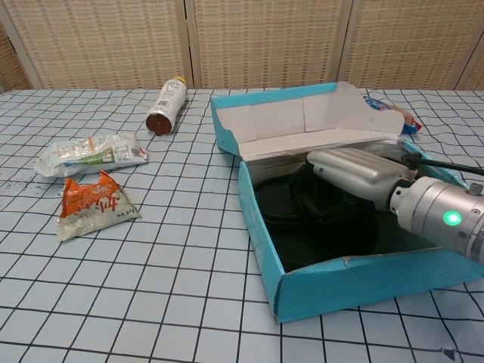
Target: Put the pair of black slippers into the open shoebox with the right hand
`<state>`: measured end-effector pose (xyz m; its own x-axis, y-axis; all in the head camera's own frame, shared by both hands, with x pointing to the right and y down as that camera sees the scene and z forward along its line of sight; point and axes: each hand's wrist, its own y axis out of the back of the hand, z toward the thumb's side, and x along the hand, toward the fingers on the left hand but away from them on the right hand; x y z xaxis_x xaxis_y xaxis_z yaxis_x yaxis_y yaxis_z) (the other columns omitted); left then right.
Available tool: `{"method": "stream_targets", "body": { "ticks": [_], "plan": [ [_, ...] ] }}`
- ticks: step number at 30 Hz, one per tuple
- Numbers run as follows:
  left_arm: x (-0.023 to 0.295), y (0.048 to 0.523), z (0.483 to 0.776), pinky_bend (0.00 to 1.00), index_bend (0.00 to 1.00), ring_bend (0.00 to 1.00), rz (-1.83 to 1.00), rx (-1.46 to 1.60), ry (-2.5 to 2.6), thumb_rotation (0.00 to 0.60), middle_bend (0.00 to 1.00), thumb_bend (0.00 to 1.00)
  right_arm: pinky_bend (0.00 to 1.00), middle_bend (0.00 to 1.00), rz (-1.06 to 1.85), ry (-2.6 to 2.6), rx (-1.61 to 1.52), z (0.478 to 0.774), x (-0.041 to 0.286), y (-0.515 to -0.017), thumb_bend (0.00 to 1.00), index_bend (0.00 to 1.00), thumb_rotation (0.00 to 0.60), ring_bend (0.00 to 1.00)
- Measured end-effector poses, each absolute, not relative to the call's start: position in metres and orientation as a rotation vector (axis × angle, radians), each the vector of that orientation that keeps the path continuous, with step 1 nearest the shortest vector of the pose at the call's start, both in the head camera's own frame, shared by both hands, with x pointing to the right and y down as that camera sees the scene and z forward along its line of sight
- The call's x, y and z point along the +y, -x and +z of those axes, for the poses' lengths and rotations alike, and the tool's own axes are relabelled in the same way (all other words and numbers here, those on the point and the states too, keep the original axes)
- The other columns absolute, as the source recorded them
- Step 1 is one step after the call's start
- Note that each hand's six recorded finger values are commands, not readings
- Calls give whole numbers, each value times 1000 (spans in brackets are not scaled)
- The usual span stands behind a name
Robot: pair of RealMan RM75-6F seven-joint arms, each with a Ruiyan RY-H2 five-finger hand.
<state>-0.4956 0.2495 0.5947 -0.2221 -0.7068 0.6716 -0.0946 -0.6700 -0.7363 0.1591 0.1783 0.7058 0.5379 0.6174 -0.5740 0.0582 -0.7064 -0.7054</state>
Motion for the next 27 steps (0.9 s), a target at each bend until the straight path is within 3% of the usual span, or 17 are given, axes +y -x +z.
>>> {"method": "stream_targets", "body": {
  "ticks": [3,7,11,15,17,21,27],
  "plan": [
    [250,495,595,466,301,286,-1945,949,1619,600,242,440,396,521,1090,2160,-582,688,175,-160,660,612,600,292],
    [250,495,595,466,301,286,-1946,942,1616,600,242,440,375,428,1018,2178,-631,657,168,-168,485,502,600,212],
    [249,496,596,466,301,286,-1951,946,1614,600,242,440,335,374,973,2157,-672,628,159,-188,393,409,600,169],
    [248,495,595,466,301,286,-1939,945,1609,600,244,440,335,362,1022,2051,-723,607,152,-233,318,377,600,161],
    [248,495,595,466,301,286,-1930,948,1607,600,245,440,330,338,1081,1985,-746,604,155,-258,247,360,600,144],
    [247,494,595,464,298,286,-1915,942,1602,600,244,441,204,134,1292,1792,-774,610,165,-321,95,224,600,11],
    [246,490,595,463,295,286,-1887,932,1592,600,242,441,113,51,1566,1561,-839,619,179,-410,70,150,600,0]
  ]
}}
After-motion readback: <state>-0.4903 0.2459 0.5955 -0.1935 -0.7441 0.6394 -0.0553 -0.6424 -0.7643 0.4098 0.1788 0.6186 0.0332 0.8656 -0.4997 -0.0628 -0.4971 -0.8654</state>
